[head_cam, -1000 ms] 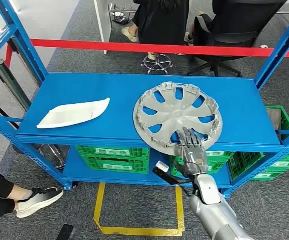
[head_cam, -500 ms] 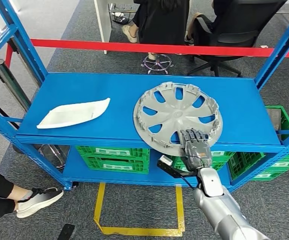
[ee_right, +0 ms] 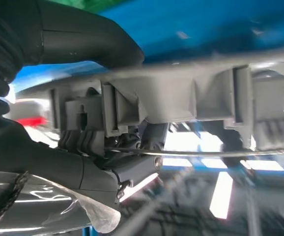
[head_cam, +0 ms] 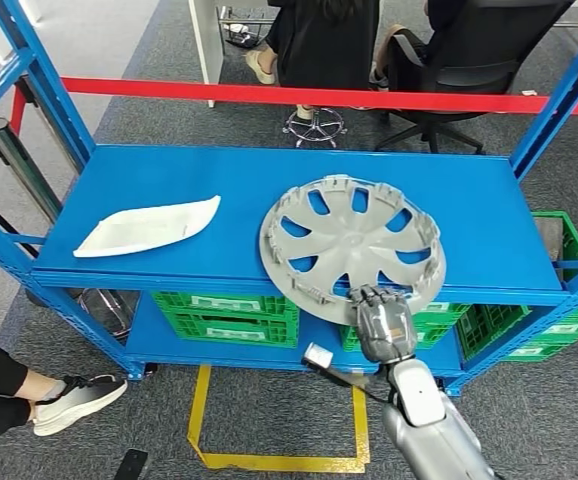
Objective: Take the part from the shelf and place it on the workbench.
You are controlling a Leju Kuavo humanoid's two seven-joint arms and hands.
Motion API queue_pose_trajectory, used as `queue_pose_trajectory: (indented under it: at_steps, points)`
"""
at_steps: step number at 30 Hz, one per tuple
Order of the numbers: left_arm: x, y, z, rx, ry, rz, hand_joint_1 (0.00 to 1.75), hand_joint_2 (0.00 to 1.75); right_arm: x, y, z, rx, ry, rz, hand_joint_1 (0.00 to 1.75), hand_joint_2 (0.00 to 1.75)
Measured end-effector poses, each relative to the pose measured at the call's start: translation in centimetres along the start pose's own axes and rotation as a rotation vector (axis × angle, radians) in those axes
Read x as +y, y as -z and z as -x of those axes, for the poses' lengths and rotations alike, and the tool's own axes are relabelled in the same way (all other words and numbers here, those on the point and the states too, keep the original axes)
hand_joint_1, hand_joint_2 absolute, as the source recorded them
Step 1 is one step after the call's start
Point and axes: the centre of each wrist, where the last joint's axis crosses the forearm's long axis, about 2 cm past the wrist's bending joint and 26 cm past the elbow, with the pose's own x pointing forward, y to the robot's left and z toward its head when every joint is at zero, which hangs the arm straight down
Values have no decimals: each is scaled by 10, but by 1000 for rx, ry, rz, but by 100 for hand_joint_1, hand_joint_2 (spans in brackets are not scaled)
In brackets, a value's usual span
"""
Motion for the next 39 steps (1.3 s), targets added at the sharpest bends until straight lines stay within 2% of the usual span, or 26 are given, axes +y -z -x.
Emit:
queue_pose_trajectory:
  at_steps: [5, 12, 16, 23, 27, 34, 37, 39]
  points:
    - [1, -2, 3, -1, -6, -9, 0, 175, -29, -12, -16, -26, -17, 140, 175, 175]
    - [3, -3, 6, -29, -43, 3, 0, 175, -93, -17, -27, -117, -29, 400, 175, 175]
    - [3, -3, 7, -34, -69, 5, 0, 175, -120, -20, -32, -163, -35, 503, 175, 175]
    - [4, -4, 8, -20, -80, 0, 0, 175, -160, -26, -49, -137, 44, 656, 175, 175]
    - [5, -4, 8, -21, -87, -4, 0, 175, -172, -29, -54, -148, 82, 697, 175, 175]
    - [5, -4, 8, -23, -89, -4, 0, 175, -174, -30, -54, -169, 118, 708, 175, 175]
    - [4, -4, 9, -45, -95, -5, 0, 175, -171, -35, -53, -250, 258, 756, 175, 175]
    - [4, -4, 9, -67, -91, -8, 0, 175, -165, -41, -52, -249, 370, 821, 175, 175]
